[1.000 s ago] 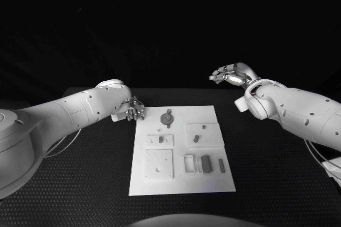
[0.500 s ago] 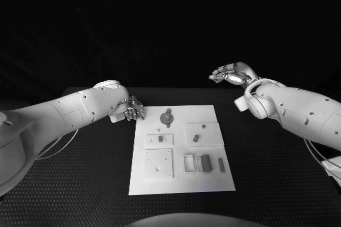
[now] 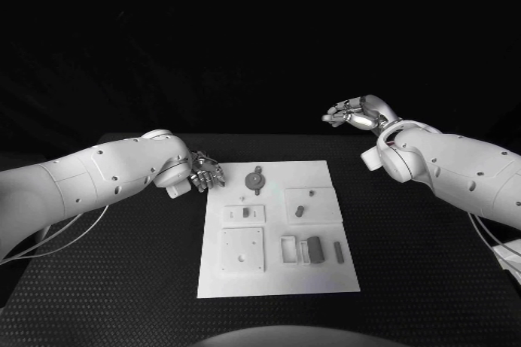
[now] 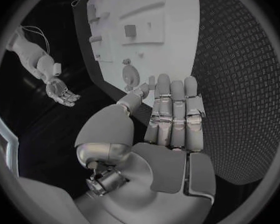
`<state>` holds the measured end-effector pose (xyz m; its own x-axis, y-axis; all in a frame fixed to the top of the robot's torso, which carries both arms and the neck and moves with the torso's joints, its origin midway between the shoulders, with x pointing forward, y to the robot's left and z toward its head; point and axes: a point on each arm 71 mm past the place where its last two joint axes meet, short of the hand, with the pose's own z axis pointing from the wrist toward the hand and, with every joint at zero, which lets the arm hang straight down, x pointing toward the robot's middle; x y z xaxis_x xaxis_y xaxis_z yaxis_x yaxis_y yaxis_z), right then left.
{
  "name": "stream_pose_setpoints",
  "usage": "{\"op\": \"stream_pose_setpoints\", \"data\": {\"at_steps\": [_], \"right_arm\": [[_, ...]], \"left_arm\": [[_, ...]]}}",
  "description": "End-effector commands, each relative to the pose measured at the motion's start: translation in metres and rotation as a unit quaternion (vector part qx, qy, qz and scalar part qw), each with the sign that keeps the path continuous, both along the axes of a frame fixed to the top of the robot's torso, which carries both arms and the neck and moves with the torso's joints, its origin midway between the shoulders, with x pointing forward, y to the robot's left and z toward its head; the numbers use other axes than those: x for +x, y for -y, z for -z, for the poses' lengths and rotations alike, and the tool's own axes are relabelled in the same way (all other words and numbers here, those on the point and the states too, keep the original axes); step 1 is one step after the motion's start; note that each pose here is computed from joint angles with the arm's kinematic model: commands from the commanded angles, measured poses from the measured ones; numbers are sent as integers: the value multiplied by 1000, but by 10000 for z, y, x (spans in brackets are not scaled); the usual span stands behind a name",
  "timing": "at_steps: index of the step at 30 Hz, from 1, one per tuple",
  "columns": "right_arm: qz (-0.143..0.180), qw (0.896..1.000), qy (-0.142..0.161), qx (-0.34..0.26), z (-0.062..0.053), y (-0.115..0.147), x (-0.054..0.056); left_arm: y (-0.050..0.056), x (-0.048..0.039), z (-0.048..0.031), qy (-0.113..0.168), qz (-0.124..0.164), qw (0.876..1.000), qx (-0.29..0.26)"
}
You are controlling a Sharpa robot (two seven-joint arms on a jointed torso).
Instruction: Assemble the parts on the task board
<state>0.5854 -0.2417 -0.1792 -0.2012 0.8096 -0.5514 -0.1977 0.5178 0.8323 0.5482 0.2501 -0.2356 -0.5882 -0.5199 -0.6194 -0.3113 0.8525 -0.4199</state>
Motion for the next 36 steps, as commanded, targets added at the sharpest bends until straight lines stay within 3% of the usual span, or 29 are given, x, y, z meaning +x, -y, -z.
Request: {"op": "stream_pose_setpoints", "data": {"at_steps": [1, 6, 12, 30, 36], "right_arm": [[-6, 1000, -1, 3, 0, -10, -7], [-6, 1000, -1, 3, -1, -11, -7], [-5, 1000, -2, 3, 0, -4, -6], [-6, 1000, -2, 3, 0, -1, -9], [-5, 1000, -2, 2, 0, 4, -8]], "left_arm": [[29, -69, -16, 5, -37, 999, -25], [80, -176, 0, 8, -35, 999, -28], [127, -342, 111, 7, -19, 1000, -9], [356, -513, 164, -5, 29, 1000, 9], [388, -537, 186, -6, 44, 999, 25]]}}
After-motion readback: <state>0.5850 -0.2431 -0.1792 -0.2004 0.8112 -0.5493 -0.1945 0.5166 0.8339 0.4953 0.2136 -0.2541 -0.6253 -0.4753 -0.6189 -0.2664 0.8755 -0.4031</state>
